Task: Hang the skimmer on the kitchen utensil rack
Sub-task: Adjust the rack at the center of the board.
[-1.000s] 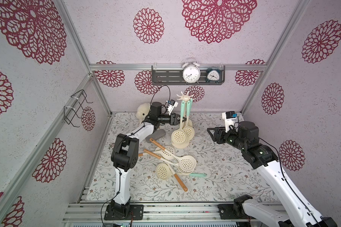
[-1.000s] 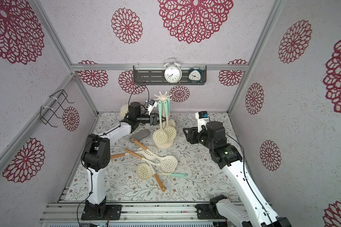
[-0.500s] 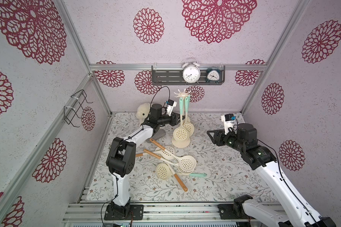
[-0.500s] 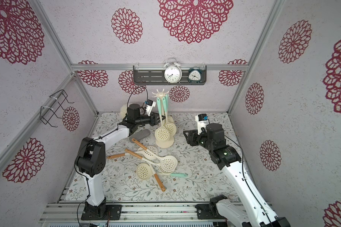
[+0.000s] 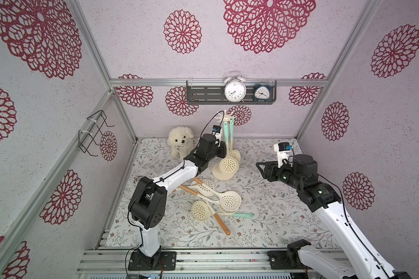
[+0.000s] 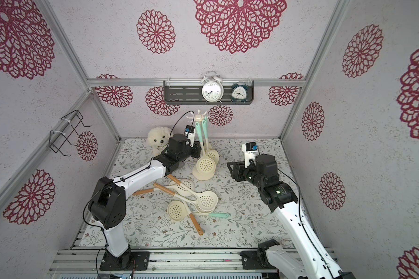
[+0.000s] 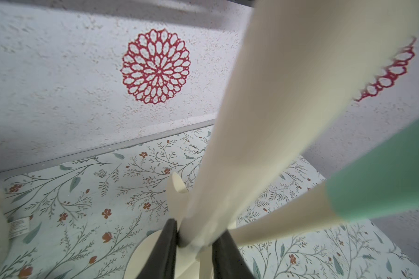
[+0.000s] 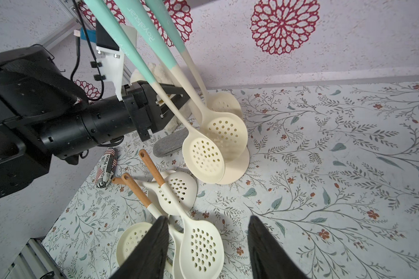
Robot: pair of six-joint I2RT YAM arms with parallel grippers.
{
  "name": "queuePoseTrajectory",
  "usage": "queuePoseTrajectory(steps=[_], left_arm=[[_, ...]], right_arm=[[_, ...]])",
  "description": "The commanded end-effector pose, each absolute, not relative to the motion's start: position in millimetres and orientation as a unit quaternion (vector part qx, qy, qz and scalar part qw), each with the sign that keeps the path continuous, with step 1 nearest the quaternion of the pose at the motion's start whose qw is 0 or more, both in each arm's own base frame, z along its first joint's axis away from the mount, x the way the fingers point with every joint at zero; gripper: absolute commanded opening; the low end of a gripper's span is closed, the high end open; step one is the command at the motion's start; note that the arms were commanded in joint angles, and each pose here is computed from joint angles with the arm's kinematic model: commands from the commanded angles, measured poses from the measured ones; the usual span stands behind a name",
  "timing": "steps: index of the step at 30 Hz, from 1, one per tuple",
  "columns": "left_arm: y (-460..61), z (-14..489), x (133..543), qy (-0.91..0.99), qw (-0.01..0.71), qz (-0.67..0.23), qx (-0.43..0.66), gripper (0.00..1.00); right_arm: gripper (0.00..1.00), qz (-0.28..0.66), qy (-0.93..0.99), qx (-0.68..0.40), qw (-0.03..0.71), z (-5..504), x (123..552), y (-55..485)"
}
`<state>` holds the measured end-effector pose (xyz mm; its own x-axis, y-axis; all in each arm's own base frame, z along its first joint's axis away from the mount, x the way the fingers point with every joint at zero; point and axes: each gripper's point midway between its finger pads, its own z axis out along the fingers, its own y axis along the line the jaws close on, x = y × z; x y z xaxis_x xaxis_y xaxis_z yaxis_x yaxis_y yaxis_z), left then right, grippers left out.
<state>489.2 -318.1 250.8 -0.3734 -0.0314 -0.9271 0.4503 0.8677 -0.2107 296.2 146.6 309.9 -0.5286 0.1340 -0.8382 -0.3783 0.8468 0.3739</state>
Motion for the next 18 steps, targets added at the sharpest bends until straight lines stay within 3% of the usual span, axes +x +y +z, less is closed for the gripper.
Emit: queuePoseTrajectory(steps=[1, 18], left_arm=[[-301, 276, 506, 0.788, 0.582, -0.188, 0.071, 0.02], [-327, 282, 513, 0.780, 0.625, 0.009, -0.013, 0.00]], right_arm=[[0.55, 0.266, 0.821, -0.065, 0.501, 322, 295, 141], [0.52, 0.209, 0.840, -0.001, 0.500, 306, 300, 104]])
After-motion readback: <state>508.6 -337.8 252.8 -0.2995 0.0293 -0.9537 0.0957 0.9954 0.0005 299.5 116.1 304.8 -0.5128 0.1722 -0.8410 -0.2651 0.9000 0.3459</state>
